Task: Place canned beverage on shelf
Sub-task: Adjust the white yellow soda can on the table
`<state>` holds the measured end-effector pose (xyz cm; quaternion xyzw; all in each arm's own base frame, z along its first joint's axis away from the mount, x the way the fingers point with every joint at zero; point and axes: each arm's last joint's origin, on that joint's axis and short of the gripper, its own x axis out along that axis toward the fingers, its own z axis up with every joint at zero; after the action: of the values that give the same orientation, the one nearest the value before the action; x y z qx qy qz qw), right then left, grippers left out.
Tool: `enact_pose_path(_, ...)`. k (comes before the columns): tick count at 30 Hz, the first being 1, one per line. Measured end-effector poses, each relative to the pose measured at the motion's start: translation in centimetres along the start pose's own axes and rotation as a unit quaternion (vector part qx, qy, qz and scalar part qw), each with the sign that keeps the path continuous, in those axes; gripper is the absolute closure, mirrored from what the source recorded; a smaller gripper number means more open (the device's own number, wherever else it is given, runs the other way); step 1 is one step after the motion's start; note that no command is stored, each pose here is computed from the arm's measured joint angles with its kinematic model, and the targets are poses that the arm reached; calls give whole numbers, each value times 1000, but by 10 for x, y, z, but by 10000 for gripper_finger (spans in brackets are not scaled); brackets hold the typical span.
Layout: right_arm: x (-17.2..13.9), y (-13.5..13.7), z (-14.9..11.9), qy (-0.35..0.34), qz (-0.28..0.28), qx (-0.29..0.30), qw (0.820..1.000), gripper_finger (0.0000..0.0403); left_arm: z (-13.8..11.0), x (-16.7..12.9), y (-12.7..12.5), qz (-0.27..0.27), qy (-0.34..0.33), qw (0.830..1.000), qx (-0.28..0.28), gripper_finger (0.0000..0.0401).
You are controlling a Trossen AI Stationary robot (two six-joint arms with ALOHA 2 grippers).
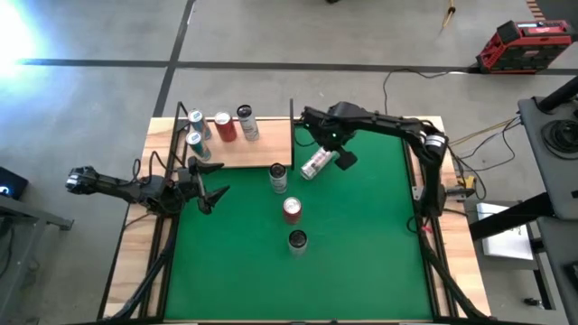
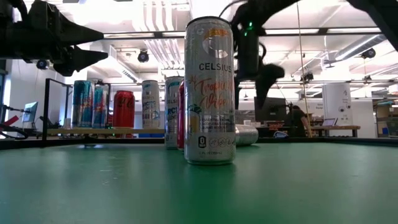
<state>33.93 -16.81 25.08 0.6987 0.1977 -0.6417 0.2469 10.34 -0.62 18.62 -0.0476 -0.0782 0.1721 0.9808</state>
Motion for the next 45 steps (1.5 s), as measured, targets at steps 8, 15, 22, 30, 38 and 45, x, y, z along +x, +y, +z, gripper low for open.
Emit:
enact_pose_path(8,16,20,13,37,2,72,997,14,0,0,0,0,0,1000,0,26)
enact_pose_path(15,29,26,16,7,7,98,995,14,0,0,0,0,1,1000,0,26)
enact_pose_path(22,45,38,31,6,1,94,996,14,0,0,0,0,1,1000,0,26)
enact_pose_path(30,63,44,41,22,-30,63,997,14,0,0,0,0,1,1000,0,26)
enact_pose_path(38,87,47,41,25,-60,42,997,14,0,0,0,0,1,1000,0,26)
enact_pose_path(45,95,49,42,27,-62,17,998,14,0,0,0,0,1,1000,0,26)
